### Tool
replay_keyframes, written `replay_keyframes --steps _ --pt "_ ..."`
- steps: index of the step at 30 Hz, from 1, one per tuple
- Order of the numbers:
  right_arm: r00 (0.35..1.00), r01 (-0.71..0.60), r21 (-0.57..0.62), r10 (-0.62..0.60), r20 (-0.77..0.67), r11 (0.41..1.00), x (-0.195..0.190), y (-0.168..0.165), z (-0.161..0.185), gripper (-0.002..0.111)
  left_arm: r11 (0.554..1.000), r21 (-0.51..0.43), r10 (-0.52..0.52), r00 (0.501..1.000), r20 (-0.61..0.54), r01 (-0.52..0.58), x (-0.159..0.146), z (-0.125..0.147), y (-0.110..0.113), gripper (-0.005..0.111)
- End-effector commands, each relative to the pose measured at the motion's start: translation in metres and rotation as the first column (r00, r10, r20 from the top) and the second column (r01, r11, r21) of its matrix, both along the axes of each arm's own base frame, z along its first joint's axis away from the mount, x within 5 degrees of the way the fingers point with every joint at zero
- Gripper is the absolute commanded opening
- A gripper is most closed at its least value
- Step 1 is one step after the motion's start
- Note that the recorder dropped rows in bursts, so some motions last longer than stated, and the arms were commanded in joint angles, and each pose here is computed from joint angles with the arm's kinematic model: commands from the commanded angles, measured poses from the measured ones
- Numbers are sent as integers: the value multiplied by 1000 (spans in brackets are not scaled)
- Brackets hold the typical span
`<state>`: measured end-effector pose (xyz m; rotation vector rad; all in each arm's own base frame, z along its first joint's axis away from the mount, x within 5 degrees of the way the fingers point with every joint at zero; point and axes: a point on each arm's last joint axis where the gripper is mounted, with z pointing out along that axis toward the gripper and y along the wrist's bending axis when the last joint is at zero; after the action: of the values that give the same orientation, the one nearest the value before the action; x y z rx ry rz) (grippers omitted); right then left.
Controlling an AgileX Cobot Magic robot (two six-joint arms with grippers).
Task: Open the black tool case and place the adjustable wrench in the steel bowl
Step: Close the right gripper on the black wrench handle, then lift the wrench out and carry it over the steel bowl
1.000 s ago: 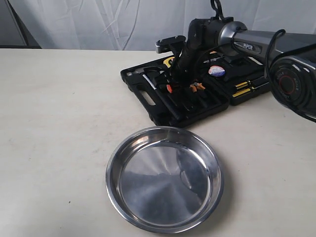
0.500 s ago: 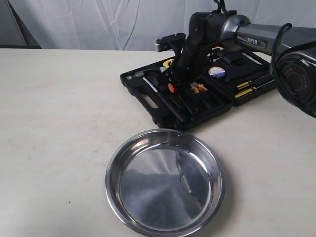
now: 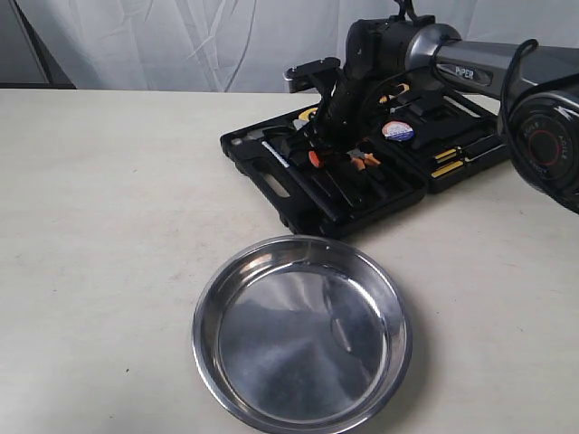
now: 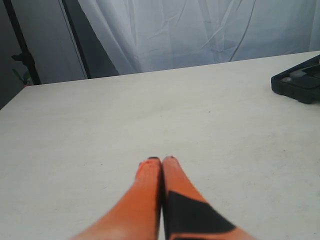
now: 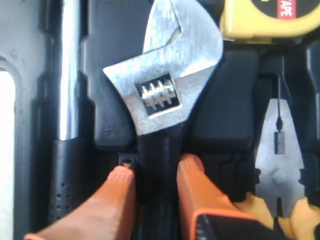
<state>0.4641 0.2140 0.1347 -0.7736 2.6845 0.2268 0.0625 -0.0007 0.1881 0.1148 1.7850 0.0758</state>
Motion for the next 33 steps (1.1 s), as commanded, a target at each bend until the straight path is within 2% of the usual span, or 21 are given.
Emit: replay_keyframes --steps 1,4,10,13,16,20,23,26,29,33 --pt "996 20 43 -24 83 999 4 0 28 -1 1000 -4 -8 1000 16 8 0 2 -1 0" --pt "994 -3 31 -1 105 1000 5 -1 30 -1 1000 -4 -8 1000 16 8 0 2 -1 0" --pt "972 -147 -32 151 178 989 2 -3 52 -1 1000 -4 -8 1000 16 8 0 2 -1 0" --pt "972 -136 -7 134 192 991 -1 -3 67 -1 1000 -4 -8 1000 16 8 0 2 -1 0" --pt "991 -80 8 79 105 997 -11 -6 78 -1 1000 -4 -8 1000 16 8 0 2 -1 0" --pt "991 -131 111 126 50 985 -37 -5 125 -1 1000 -4 -8 1000 16 8 0 2 -1 0" --pt "991 -130 147 122 64 981 -57 -11 140 -1 1000 -4 -8 1000 16 8 0 2 -1 0" --pt "993 -114 149 107 57 982 -80 -21 137 -1 1000 -4 -8 1000 16 8 0 2 -1 0" --pt "991 -121 132 113 68 984 -124 -31 120 -1 1000 -4 -8 1000 16 8 0 2 -1 0" --pt "988 -146 134 138 70 980 -169 -29 103 -1 1000 -4 -8 1000 16 8 0 2 -1 0"
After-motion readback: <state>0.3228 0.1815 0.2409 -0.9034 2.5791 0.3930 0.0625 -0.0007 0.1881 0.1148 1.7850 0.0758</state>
